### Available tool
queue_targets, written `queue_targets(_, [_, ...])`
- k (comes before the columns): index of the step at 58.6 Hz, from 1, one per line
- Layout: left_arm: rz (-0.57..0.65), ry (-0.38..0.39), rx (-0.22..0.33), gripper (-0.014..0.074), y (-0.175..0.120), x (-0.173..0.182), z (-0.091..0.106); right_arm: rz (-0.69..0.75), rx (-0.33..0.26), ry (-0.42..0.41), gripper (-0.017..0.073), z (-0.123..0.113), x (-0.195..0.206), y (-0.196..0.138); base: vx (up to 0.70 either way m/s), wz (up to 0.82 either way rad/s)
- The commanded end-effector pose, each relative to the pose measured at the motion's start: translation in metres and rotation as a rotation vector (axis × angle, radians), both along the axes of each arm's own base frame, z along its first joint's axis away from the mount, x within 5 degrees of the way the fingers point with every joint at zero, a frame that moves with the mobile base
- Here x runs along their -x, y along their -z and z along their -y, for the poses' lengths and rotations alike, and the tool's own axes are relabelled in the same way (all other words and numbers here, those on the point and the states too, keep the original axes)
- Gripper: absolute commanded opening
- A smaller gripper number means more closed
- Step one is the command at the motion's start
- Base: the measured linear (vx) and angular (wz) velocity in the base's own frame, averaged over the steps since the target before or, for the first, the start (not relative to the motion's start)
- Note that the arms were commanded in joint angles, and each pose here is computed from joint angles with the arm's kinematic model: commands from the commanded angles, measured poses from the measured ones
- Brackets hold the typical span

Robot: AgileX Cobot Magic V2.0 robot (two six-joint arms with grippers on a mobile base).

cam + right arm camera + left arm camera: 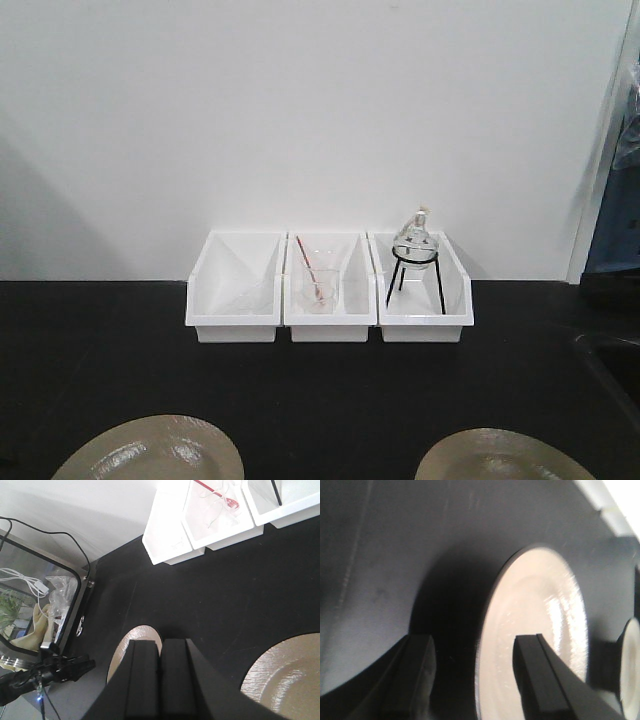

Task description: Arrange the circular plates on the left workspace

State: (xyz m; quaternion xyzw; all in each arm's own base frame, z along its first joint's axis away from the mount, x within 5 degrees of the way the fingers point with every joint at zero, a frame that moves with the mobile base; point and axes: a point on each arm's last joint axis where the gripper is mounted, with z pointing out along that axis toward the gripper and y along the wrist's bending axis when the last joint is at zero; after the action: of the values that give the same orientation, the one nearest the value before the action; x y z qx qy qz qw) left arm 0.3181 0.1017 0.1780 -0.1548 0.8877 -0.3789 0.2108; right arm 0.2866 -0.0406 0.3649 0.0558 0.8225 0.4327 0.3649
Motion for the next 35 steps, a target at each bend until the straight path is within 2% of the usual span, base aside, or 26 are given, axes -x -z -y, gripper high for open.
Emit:
queue_targets(1, [0.045, 0.052, 0.039, 0.0491, -0.004, -0.012, 0.017, 0.098, -0.024, 0.009, 0.0009, -0.003, 0.006, -0.024, 0.0, 0.0])
queue_targets(13, [-0.025, 0.166, 0.065, 0.0487, 0.03, -0.024, 0.049, 0.099, -0.022, 0.014, 0.0009, -0.003, 0.005, -0.024, 0.0, 0.0])
queue_targets(18, [-0.044, 0.194, 0.074, 0.0443, 0.037, -0.026, 0.06, 0.099, -0.021, 0.015, 0.0009, -0.003, 0.005, -0.024, 0.0, 0.0])
queue_targets(21, [-0.05, 0.205, 0.074, 0.0367, 0.039, -0.027, 0.065, 0.099, -0.022, 0.015, 0.0009, -0.003, 0.005, -0.024, 0.0, 0.0])
queue_targets(23, [-0.05, 0.21, 0.074, 0.0286, 0.04, -0.027, 0.067, 0.099, -0.022, 0.015, 0.0009, -0.003, 0.005, -0.024, 0.0, 0.0])
queue_targets(28, [-0.042, 0.195, 0.093, 0.0015, 0.038, -0.03, 0.071, 0.099, -0.022, 0.015, 0.0009, -0.003, 0.005, -0.024, 0.0, 0.0])
queue_targets(30, [-0.034, 0.185, 0.117, -0.001, 0.036, -0.031, 0.072, 0.099, -0.022, 0.015, 0.0009, -0.003, 0.005, -0.024, 0.0, 0.0])
queue_targets(35, [0.002, 0.15, 0.226, -0.0009, 0.027, -0.035, 0.077, 0.099, -0.022, 0.015, 0.0009, -0.003, 0.005, -0.024, 0.0, 0.0])
